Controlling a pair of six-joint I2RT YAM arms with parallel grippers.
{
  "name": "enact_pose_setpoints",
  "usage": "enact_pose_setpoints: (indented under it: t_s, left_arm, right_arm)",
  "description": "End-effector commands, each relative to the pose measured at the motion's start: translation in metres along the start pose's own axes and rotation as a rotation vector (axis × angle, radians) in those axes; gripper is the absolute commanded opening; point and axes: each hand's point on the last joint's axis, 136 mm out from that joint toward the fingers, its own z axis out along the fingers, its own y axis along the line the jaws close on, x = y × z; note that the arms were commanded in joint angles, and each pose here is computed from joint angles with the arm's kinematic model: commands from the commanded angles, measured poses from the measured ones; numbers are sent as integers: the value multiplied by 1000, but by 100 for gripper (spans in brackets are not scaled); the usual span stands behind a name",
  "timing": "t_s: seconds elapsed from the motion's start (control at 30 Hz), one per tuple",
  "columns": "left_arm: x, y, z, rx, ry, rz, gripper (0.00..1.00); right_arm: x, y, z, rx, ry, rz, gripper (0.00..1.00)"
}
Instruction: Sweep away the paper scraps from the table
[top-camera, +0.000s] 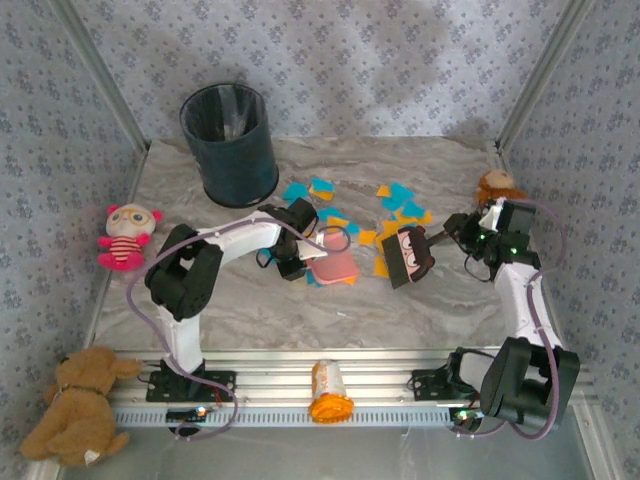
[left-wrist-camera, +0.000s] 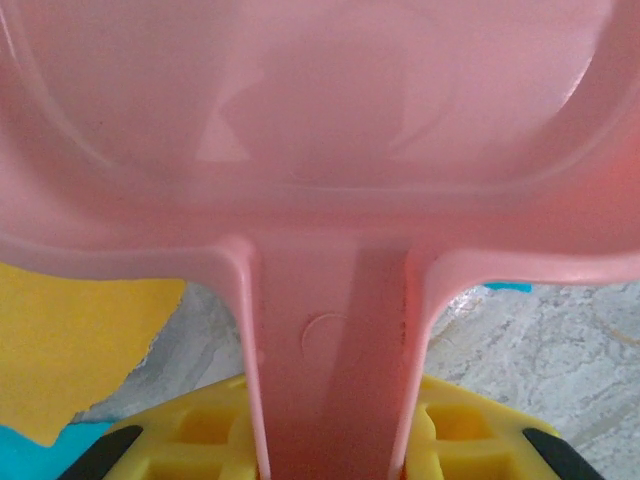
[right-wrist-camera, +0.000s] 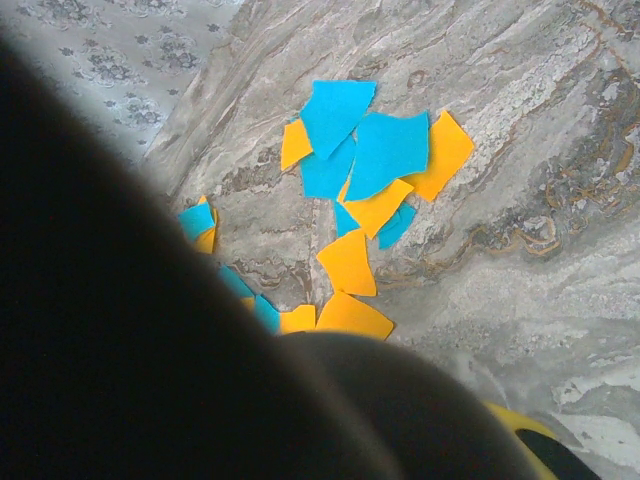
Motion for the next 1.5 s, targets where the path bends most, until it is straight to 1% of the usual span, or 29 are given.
enact_pose_setpoints:
  t_s: [0.0, 0.23, 0.27, 0.3, 0.33, 0.37, 0.67, 0.9, 1.17, 1.27, 1.33, 1.43, 1.47]
  left_arm:
    - [4, -2, 5, -1, 18, 19, 12]
    - [3, -1, 8, -10, 13, 18, 19]
    - [3, -1, 8, -10, 12, 18, 22]
    - [2, -1, 7, -11, 7, 18, 23]
    - [2, -1, 8, -12, 5, 17, 28]
    - [1, -1, 7, -13, 3, 17, 30]
    - [0, 1, 8, -26, -1, 17, 36]
    - [-5, -1, 10, -17, -24, 21, 34]
    - [0, -3, 18, -10, -2, 19, 34]
    - [4, -5, 20, -5, 7, 18, 30]
    - [5, -5, 19, -8, 8, 16, 21]
    - [1, -4, 13, -16, -11, 18, 4]
    - [0, -4, 10, -17, -13, 19, 0]
  right_arm:
    - [-1, 9, 0, -32, 6, -26, 0]
    - [-1, 8, 0, -28, 7, -26, 0]
    - [-1, 8, 0, -29, 5, -27, 0]
    - [-1, 8, 0, -29, 7, -27, 0]
    - [-1, 8, 0, -28, 7, -26, 0]
    - [-1, 8, 0, -28, 7, -26, 0]
    - [-1, 7, 0, -26, 9, -27, 0]
    - [0, 6, 0, -25, 11, -24, 0]
    - [0, 7, -1, -26, 12, -24, 0]
    - [-1, 7, -1, -26, 11, -23, 0]
    - [-1, 8, -1, -28, 9, -25, 0]
    - [-2, 10, -2, -33, 7, -27, 0]
    - [-2, 10, -2, -35, 8, -27, 0]
